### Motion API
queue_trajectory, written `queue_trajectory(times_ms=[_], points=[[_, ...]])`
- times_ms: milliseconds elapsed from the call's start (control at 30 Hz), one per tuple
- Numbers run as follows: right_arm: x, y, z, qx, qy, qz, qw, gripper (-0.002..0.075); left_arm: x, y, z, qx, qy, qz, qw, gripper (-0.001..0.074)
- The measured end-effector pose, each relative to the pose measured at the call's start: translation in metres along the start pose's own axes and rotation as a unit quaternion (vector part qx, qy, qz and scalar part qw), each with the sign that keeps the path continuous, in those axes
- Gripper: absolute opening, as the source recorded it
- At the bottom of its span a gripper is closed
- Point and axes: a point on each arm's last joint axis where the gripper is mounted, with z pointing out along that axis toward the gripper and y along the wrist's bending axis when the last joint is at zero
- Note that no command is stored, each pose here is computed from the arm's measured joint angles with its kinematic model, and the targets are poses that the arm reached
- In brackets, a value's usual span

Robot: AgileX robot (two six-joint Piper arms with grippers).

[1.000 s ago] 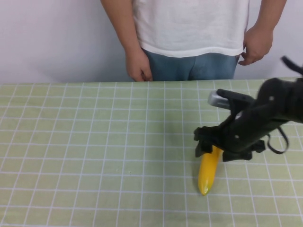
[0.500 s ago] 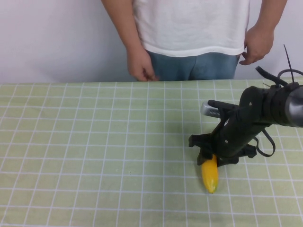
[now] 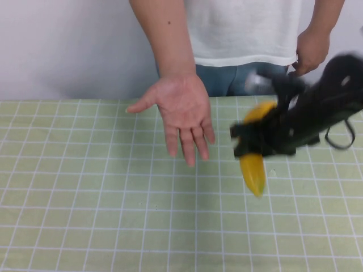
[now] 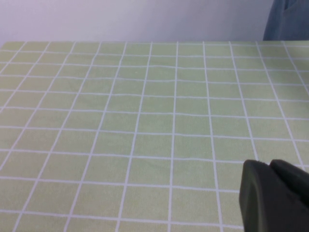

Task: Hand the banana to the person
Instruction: Hand the grabbed banana to the person

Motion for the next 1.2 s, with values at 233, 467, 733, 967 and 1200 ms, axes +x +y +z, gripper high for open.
queue_trajectory(times_ms=[233, 467, 733, 967, 1200], points=[[-0.029, 0.048, -0.047, -0.099, -0.061, 0.002, 0.993, -0.0005, 0.000, 0.000, 0.000, 0.000, 0.000, 0.000, 1.000, -0.0004], [-0.032, 0.064, -0.019, -0.113, -0.036, 0.014, 0.993, 0.0076, 0.000, 0.000, 0.000, 0.000, 0.000, 0.000, 1.000, -0.0004], [-0.029, 0.066, 0.012, -0.142, 0.007, 0.033, 0.989, 0.0346, 0.000, 0.000, 0.000, 0.000, 0.000, 0.000, 1.000, -0.0004], [-0.030, 0.068, 0.005, -0.145, -0.003, 0.006, 0.989, 0.0567, 0.000, 0.000, 0.000, 0.000, 0.000, 0.000, 1.000, -0.0004], [-0.029, 0.067, -0.036, -0.091, -0.049, -0.048, 0.993, 0.0568, 0.000, 0.000, 0.000, 0.000, 0.000, 0.000, 1.000, -0.0004]])
